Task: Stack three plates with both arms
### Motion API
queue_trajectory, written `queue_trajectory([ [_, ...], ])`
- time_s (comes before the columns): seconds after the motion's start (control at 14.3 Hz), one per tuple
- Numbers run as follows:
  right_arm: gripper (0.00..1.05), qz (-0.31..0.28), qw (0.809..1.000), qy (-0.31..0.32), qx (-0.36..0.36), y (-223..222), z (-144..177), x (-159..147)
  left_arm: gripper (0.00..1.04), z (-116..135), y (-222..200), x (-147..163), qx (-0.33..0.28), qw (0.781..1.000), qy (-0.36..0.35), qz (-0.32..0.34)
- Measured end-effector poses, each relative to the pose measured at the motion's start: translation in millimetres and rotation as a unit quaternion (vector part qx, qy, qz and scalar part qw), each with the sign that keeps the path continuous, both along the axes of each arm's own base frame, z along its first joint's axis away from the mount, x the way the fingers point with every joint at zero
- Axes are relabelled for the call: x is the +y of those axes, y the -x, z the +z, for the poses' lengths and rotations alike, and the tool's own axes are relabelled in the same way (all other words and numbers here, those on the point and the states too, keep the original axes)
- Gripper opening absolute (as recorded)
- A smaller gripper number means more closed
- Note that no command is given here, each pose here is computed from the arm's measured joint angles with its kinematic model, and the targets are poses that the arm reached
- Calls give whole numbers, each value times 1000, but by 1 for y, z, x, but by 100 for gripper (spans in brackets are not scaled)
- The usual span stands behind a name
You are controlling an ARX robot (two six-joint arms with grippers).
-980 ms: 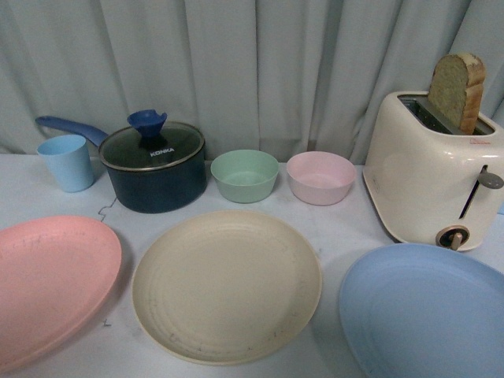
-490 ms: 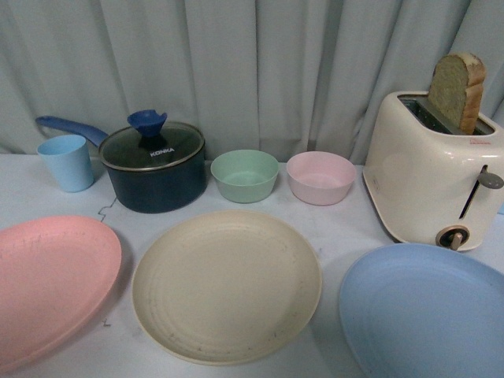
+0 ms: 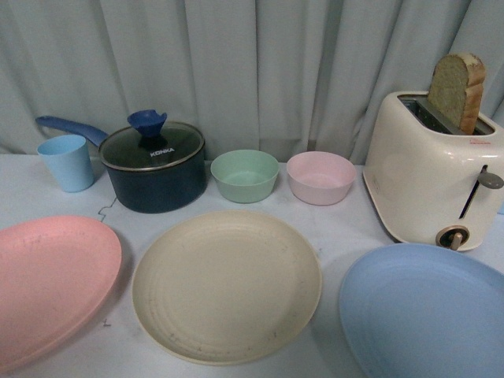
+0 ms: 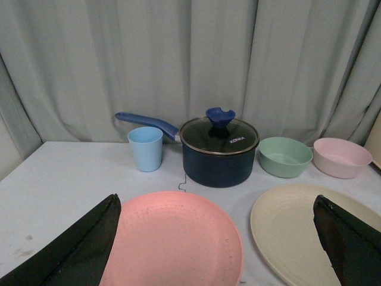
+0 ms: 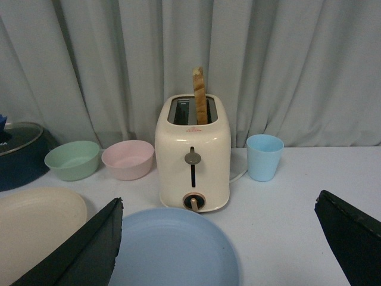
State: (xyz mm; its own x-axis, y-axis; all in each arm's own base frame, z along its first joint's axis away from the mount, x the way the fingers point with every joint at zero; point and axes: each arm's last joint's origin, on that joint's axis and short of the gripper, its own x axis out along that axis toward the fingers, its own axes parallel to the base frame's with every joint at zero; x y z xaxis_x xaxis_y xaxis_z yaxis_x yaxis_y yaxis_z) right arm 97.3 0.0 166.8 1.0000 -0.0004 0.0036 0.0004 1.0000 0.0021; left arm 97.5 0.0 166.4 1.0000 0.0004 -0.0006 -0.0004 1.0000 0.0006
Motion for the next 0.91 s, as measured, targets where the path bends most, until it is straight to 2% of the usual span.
queue_trajectory([
  [0.91, 98, 0, 1000, 0, 0, 0, 0, 0, 98, 0, 0, 0, 0, 1000, 0, 0],
])
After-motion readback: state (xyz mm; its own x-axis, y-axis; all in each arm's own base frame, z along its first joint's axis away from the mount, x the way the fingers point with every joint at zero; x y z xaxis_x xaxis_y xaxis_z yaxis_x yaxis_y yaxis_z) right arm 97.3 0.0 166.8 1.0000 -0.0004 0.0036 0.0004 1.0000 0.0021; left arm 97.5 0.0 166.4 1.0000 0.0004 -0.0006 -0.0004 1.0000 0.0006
